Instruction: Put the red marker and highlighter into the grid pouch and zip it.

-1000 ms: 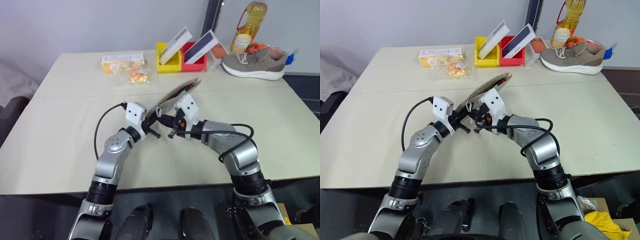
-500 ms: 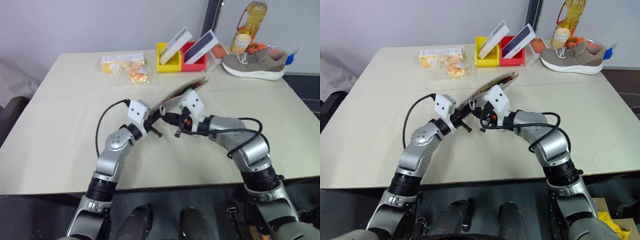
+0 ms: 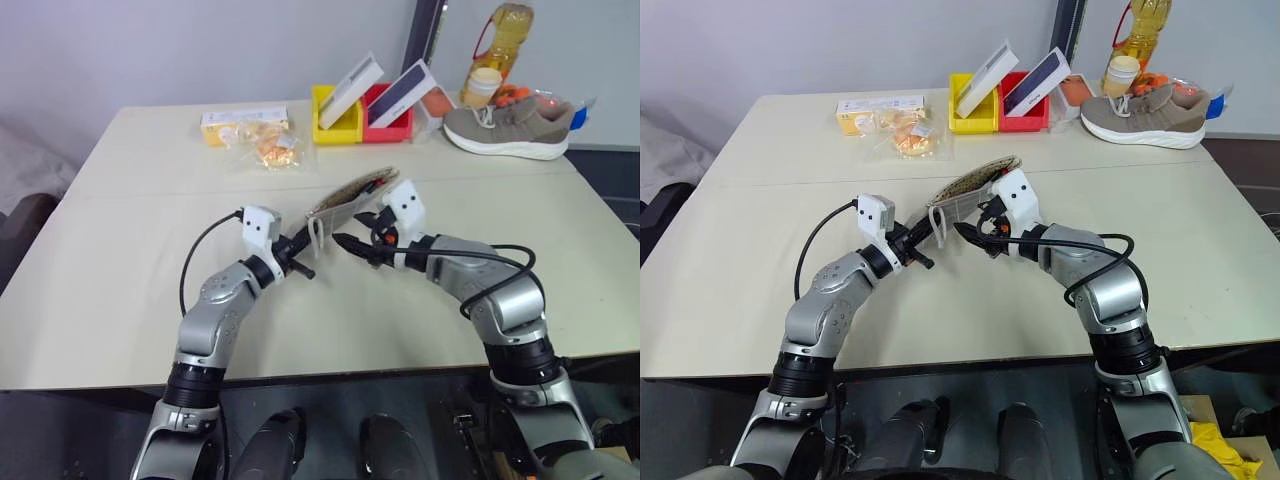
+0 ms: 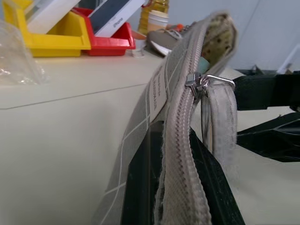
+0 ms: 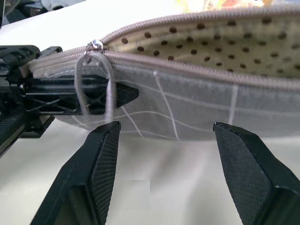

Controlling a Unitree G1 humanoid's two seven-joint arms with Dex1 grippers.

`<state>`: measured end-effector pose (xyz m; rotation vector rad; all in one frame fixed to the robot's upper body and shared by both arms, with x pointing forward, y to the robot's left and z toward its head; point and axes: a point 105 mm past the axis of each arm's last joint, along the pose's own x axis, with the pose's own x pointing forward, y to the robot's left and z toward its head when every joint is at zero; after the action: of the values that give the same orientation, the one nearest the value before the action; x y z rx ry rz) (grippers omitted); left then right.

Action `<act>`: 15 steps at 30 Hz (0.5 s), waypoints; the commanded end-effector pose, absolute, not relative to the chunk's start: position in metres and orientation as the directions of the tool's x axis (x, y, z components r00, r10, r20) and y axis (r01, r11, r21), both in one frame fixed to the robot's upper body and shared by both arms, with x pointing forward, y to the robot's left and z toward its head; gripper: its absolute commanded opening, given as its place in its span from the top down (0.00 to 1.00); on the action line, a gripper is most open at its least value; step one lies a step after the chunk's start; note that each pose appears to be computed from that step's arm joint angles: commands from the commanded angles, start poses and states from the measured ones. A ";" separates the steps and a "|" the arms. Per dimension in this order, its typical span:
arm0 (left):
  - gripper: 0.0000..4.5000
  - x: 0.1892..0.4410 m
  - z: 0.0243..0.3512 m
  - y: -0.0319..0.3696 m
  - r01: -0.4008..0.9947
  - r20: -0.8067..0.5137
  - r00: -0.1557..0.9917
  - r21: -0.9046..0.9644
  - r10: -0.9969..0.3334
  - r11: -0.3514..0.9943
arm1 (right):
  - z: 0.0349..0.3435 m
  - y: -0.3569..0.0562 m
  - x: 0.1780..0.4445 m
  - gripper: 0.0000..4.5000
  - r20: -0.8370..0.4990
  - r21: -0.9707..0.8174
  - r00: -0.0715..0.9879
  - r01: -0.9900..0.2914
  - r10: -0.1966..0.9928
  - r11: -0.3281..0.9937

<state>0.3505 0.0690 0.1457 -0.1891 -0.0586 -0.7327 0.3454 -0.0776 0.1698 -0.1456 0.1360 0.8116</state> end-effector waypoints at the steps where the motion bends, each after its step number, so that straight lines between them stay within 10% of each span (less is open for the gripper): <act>1: 1.00 0.346 0.161 0.068 0.691 0.168 0.722 -0.144 -0.671 0.708 | 0.180 -0.062 0.336 0.28 -0.126 -0.093 0.652 -0.758 0.748 0.645; 10: 1.00 0.346 0.163 0.067 0.699 0.169 0.715 -0.151 -0.678 0.699 | 0.165 -0.041 0.327 0.28 -0.146 -0.018 0.598 -0.798 0.788 0.602; 15: 1.00 0.347 0.164 0.066 0.698 0.172 0.716 -0.147 -0.677 0.701 | 0.163 -0.038 0.331 0.69 -0.145 -0.003 0.604 -0.792 0.783 0.611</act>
<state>0.3495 0.0685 0.1462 -0.2128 -0.0438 -0.7464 0.3311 -0.0422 0.1531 -0.0719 0.1744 0.9035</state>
